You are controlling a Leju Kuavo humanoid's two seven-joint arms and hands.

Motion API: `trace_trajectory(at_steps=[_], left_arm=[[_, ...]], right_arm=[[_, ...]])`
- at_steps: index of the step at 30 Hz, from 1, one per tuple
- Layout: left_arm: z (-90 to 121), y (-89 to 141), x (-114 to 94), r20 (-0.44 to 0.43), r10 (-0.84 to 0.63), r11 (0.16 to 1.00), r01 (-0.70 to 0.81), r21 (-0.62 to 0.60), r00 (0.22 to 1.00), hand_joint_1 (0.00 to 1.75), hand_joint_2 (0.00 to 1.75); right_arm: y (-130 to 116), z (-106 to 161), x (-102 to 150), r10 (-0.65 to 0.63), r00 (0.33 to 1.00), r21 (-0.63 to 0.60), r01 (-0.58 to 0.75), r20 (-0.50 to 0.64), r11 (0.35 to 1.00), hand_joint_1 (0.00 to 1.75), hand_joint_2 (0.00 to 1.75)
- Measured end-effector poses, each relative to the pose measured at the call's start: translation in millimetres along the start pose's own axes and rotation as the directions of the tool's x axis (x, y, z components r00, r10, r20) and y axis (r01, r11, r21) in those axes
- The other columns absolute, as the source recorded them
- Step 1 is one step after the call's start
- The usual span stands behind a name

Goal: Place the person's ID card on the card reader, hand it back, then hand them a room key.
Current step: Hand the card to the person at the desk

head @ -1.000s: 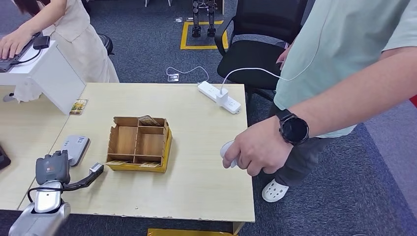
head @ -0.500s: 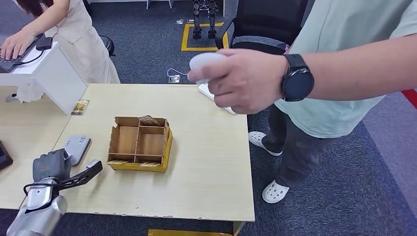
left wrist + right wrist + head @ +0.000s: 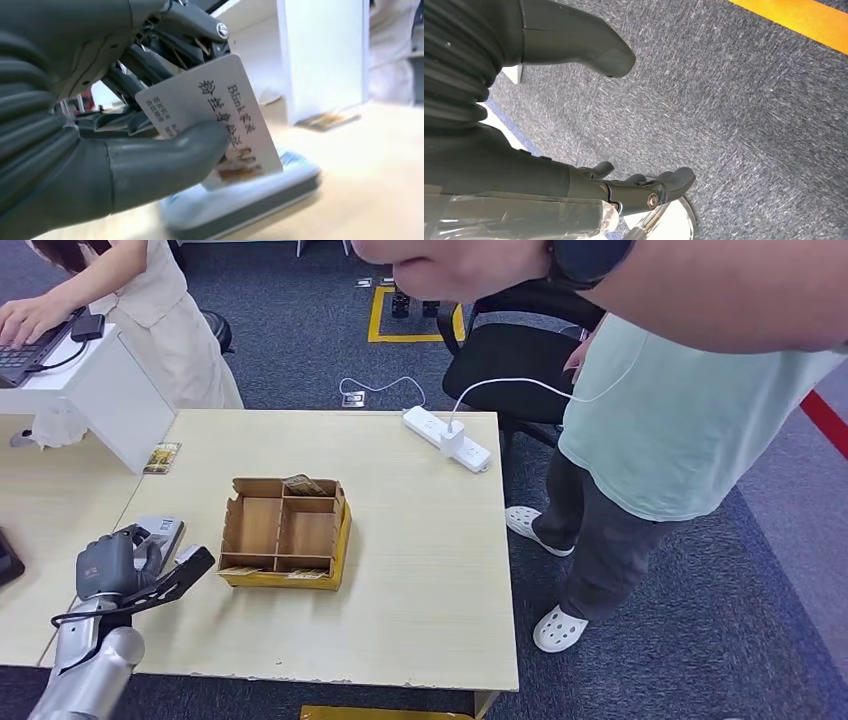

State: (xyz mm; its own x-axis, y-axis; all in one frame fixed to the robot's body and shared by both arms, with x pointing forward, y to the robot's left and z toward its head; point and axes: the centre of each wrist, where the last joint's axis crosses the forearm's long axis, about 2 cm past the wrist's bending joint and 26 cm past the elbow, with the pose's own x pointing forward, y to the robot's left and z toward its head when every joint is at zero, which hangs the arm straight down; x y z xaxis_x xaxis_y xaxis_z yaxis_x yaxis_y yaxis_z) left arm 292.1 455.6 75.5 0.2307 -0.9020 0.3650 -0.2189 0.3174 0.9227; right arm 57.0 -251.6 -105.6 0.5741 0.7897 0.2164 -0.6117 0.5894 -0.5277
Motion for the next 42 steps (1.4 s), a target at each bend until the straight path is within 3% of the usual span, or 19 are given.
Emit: trace_trajectory(at_steps=[3, 8, 17, 26, 38, 42], left_arm=[[-22.2, 22.3, 19.2, 0.037, 0.115, 0.989, -0.118, 0.087, 0.993, 1.75, 1.75], [-66.4, 70.9, 40.4, 0.107, 0.185, 0.941, -0.207, 0.268, 0.977, 1.75, 1.75], [-113.8, 130.9, 69.0, 0.175, 0.151, 0.840, -0.220, 0.496, 0.973, 1.75, 1.75], [-134.2, 150.7, 90.4, 0.208, 0.132, 0.805, -0.227, 0.549, 0.969, 1.75, 1.75], [-141.1, 146.3, 117.0, 0.261, 0.088, 0.809, -0.221, 0.545, 0.961, 1.75, 1.75], [-141.9, 141.1, 125.8, 0.266, 0.070, 0.822, -0.206, 0.530, 0.962, 0.00, 1.75]], right_arm=[[0.1, 0.1, 0.1, 0.011, 1.000, 0.000, -0.011, 0.003, 1.000, 0.00, 1.75], [-0.3, -0.2, 1.0, 0.030, 1.000, 0.000, -0.030, 0.010, 1.000, 0.00, 1.75], [-1.9, -1.3, 3.3, 0.051, 0.998, -0.001, -0.051, 0.021, 0.999, 0.00, 1.75], [-0.6, -0.9, 7.0, 0.059, 0.998, 0.001, -0.059, 0.032, 0.998, 0.00, 1.75], [-0.9, -1.5, 12.2, 0.061, 0.997, 0.012, -0.061, 0.041, 0.998, 0.00, 1.75], [-1.7, -2.1, 14.7, 0.060, 0.997, 0.009, -0.061, 0.042, 0.998, 0.00, 0.00]])
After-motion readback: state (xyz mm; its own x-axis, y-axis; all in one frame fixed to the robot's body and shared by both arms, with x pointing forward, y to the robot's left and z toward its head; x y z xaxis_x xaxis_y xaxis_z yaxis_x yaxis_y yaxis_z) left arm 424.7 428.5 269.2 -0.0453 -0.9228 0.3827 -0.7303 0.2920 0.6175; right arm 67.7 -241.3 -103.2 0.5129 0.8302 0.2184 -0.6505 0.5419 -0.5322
